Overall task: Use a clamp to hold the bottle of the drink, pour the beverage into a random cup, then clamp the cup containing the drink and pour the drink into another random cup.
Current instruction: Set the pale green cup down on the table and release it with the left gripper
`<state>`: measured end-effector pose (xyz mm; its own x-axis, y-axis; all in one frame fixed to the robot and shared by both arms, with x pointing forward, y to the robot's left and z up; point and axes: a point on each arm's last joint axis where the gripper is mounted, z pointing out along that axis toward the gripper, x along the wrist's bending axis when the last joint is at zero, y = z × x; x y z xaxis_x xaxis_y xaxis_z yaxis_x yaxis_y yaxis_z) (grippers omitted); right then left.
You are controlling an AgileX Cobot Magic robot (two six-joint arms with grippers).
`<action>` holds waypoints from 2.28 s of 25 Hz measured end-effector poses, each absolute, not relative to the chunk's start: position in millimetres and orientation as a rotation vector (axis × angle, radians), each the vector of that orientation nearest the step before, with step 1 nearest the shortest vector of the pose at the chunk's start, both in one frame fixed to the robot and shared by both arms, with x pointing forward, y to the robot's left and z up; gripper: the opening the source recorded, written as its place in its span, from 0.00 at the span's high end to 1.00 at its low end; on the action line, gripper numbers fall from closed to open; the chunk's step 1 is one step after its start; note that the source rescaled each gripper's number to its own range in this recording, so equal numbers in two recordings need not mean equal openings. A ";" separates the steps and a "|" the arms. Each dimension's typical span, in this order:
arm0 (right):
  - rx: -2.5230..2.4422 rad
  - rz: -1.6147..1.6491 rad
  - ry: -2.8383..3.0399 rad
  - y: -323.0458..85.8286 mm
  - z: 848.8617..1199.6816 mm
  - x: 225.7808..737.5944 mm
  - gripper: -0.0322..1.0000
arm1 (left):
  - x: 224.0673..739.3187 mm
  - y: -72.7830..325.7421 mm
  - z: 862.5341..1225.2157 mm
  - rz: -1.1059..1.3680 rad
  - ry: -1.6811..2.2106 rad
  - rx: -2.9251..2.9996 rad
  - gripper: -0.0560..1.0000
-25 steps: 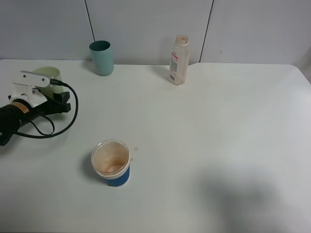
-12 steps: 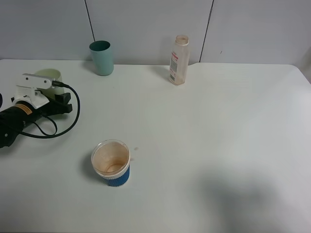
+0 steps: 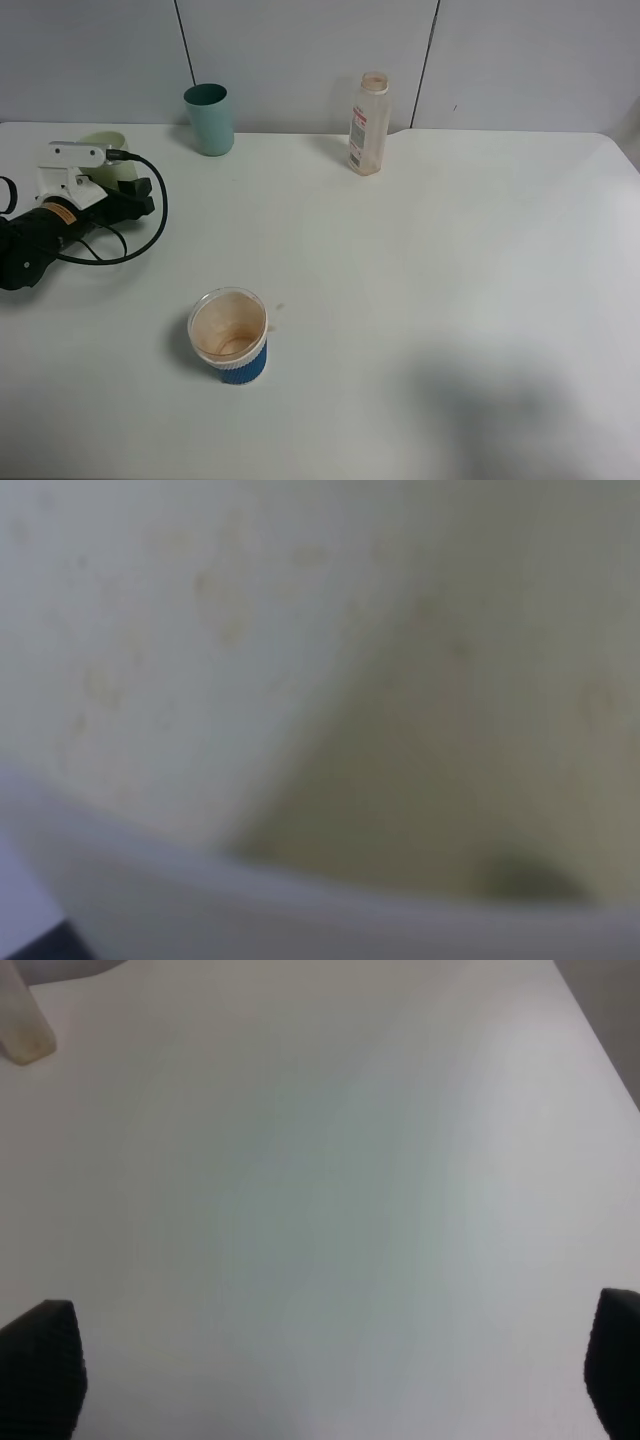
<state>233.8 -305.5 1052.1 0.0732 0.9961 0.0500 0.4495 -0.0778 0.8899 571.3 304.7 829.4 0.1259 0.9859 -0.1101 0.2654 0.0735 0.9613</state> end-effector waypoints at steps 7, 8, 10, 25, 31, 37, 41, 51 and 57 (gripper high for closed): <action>1.626 0.953 1.465 -305.5 1052.1 233.8 0.00 | 576.1 303.5 824.6 0.884 1.315 1.359 0.93; 1.626 0.953 1.465 -305.5 1052.1 233.8 0.00 | 576.1 303.5 824.4 0.885 1.315 1.358 0.93; 1.626 0.953 1.465 -305.5 1052.1 233.8 0.00 | 576.1 303.4 824.5 0.885 1.313 1.357 0.93; 1.626 0.953 1.465 -305.5 1052.1 233.8 0.00 | 574.0 303.1 816.4 0.882 1.323 1.431 0.68; 1.626 0.953 1.465 -305.5 1052.1 233.8 0.00 | 574.3 303.2 817.8 0.875 1.329 1.419 0.42; 1.626 0.953 1.465 -305.5 1052.1 233.8 0.00 | 577.6 303.6 832.8 0.883 1.316 1.370 0.25; 1.626 0.953 1.465 -305.5 1052.1 233.8 0.00 | 578.7 304.9 837.9 0.870 1.343 1.316 0.09; 1.626 0.953 1.465 -305.5 1052.1 233.8 0.00 | 570.4 307.2 863.7 0.891 1.352 1.238 0.00; 1.626 0.953 1.465 -305.5 1052.1 233.8 0.00 | 554.3 307.5 879.5 0.907 1.355 1.219 0.00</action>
